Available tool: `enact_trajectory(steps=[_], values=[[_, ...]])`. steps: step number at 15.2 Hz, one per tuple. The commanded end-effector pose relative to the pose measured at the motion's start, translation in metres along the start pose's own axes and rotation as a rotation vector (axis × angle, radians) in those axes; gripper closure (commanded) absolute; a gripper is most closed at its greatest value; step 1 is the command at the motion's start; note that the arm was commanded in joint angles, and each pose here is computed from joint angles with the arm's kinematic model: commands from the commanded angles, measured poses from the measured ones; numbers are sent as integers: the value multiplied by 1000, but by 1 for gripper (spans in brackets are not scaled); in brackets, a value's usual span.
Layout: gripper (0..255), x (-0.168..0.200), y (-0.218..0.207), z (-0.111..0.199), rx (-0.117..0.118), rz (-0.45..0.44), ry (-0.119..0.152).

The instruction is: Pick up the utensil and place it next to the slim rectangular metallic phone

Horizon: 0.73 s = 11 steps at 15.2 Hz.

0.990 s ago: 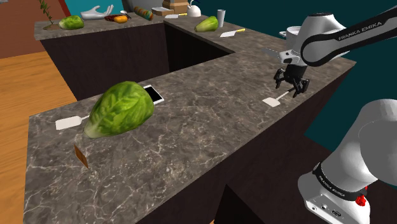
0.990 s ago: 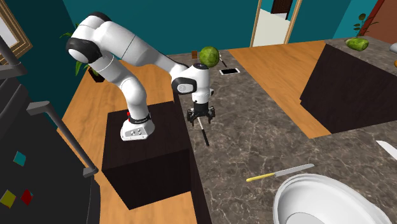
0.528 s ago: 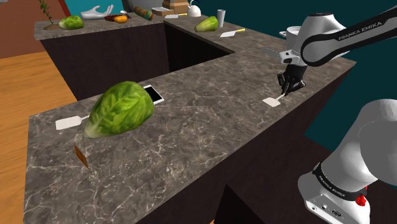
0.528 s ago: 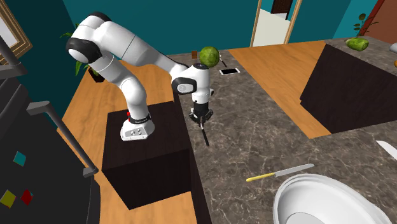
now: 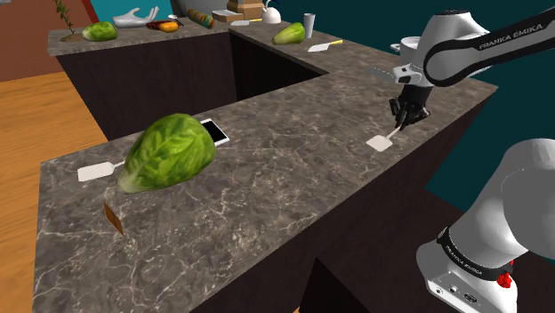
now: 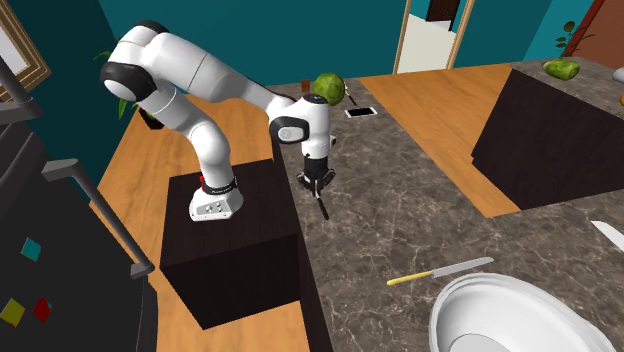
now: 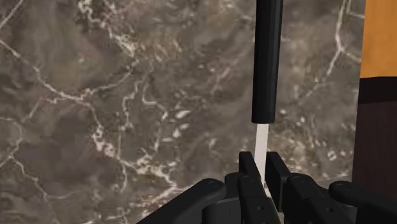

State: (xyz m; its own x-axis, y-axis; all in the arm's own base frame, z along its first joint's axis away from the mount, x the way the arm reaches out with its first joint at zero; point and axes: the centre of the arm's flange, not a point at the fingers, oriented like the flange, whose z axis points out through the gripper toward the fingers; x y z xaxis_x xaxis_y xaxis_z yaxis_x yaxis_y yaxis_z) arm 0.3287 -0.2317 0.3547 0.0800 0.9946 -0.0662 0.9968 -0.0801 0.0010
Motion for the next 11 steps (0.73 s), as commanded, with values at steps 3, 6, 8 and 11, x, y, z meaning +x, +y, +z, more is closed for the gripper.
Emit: enact_trajectory(steps=[3,6,8,11], values=[[255,-1,0,-21,0,0,0],[255,-2,0,-37,0,0,0],[255,-2,0,-47,0,0,0],[255,-3,0,-63,0,0,0]])
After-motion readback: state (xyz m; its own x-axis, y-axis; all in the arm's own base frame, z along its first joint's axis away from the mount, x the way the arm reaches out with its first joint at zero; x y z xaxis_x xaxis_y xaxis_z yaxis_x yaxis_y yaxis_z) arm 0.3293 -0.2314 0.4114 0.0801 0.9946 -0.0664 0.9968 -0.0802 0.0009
